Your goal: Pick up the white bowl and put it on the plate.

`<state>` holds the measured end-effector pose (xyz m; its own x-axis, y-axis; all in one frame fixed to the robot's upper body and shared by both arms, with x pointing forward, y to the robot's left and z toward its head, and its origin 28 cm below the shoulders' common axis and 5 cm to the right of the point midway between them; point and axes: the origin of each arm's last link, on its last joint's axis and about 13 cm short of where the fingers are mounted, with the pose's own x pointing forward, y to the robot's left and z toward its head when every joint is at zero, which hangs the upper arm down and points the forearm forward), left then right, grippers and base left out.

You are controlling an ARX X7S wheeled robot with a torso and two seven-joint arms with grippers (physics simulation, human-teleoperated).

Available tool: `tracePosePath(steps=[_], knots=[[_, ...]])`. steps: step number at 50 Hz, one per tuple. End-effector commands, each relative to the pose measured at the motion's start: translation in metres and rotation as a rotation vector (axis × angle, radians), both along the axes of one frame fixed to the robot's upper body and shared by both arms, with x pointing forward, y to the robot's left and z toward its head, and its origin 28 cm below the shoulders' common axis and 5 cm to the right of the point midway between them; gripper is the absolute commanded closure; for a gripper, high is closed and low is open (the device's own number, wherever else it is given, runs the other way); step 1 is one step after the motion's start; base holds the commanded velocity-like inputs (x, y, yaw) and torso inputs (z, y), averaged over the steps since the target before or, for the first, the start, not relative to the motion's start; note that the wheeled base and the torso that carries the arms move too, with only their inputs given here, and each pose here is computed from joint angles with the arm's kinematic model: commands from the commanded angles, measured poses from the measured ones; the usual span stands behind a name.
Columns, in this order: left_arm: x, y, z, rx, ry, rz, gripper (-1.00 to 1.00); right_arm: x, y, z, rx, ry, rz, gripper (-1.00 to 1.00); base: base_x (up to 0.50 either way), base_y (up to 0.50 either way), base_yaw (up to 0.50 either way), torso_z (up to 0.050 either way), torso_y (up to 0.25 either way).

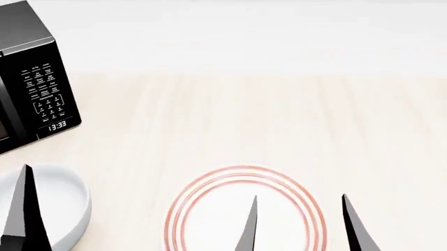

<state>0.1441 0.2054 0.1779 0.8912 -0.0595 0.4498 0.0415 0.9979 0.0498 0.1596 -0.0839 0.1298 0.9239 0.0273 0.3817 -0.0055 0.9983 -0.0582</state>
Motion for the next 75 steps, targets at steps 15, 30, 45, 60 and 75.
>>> tracePosePath(steps=[15,30,45,60,75], knots=[[0.005,0.065,0.069,0.075,0.172,0.253,-1.00,0.001,0.000,-0.003,-0.005,0.011,0.001,-1.00,0.00,0.00,0.00,0.000,0.000],[0.059,0.105,0.034,-0.321,0.724,0.120,-1.00,0.002,0.000,-0.004,-0.007,0.020,-0.002,-1.00,0.00,0.00,0.00,0.000,0.000],[0.069,0.107,0.025,-0.343,0.767,0.125,-1.00,0.002,0.000,-0.004,-0.006,0.020,-0.001,-1.00,0.00,0.00,0.00,0.000,0.000],[0.078,0.112,0.018,-0.361,0.790,0.157,-1.00,0.003,0.000,-0.005,-0.004,0.020,0.002,-1.00,0.00,0.00,0.00,0.000,0.000],[0.081,0.116,0.009,-0.356,0.793,0.220,-1.00,0.002,-0.001,-0.005,-0.005,0.022,0.000,-1.00,0.00,0.00,0.00,0.000,0.000]])
